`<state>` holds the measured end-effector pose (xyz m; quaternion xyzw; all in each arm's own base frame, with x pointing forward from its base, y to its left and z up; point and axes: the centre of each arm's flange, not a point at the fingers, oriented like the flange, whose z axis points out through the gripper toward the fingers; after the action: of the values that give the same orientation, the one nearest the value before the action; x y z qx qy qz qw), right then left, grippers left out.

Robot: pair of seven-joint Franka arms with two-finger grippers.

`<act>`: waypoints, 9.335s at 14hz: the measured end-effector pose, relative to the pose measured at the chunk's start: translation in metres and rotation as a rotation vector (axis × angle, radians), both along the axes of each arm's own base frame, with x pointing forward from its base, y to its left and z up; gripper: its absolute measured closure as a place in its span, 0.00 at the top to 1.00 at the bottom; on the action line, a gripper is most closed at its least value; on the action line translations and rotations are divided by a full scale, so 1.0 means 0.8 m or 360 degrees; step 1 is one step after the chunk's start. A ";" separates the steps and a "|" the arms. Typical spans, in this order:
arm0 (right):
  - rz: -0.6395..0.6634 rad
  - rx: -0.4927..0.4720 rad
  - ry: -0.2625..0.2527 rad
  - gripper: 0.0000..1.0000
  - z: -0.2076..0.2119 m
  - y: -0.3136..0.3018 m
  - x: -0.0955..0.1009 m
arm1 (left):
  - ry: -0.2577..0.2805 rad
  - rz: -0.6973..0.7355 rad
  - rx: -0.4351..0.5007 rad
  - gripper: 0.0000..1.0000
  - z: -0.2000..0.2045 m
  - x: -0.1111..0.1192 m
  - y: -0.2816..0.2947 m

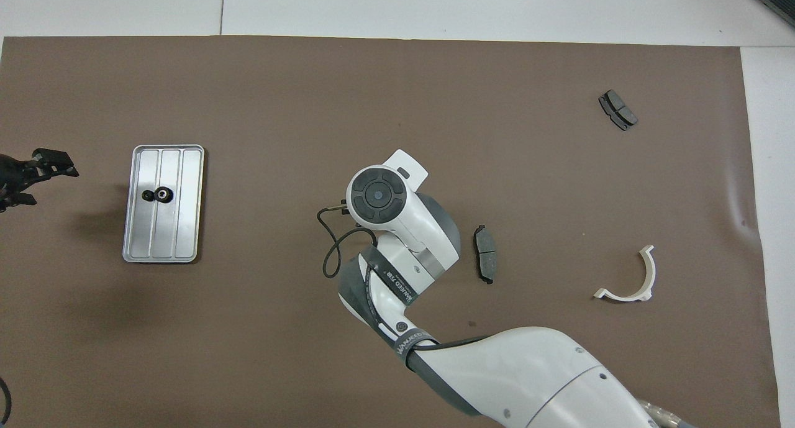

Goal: Place bearing gear from tray to pile

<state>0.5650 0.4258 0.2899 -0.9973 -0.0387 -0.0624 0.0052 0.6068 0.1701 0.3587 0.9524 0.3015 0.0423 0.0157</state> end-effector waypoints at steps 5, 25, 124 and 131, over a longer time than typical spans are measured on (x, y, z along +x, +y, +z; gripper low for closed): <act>-0.0011 -0.0019 -0.0036 0.33 0.023 -0.016 -0.003 | -0.0058 0.0128 -0.0023 0.96 0.003 0.025 -0.092; -0.0325 -0.0126 0.0128 0.33 0.031 -0.535 -0.018 | 0.0299 0.0179 -0.0039 0.76 -0.066 0.005 -0.197; -0.0374 0.0203 -0.0288 0.38 0.053 0.082 0.075 | 0.0077 0.0052 -0.0059 0.24 -0.039 0.026 -0.309; -0.0285 0.0045 -0.0242 0.38 0.085 -0.061 0.088 | 0.0021 0.0149 -0.0126 0.24 -0.029 -0.034 -0.554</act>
<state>0.6351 0.3773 0.3582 -0.9890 0.0511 -0.1386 0.0107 0.5794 -0.2728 0.3357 0.9361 0.3473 0.0248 0.0492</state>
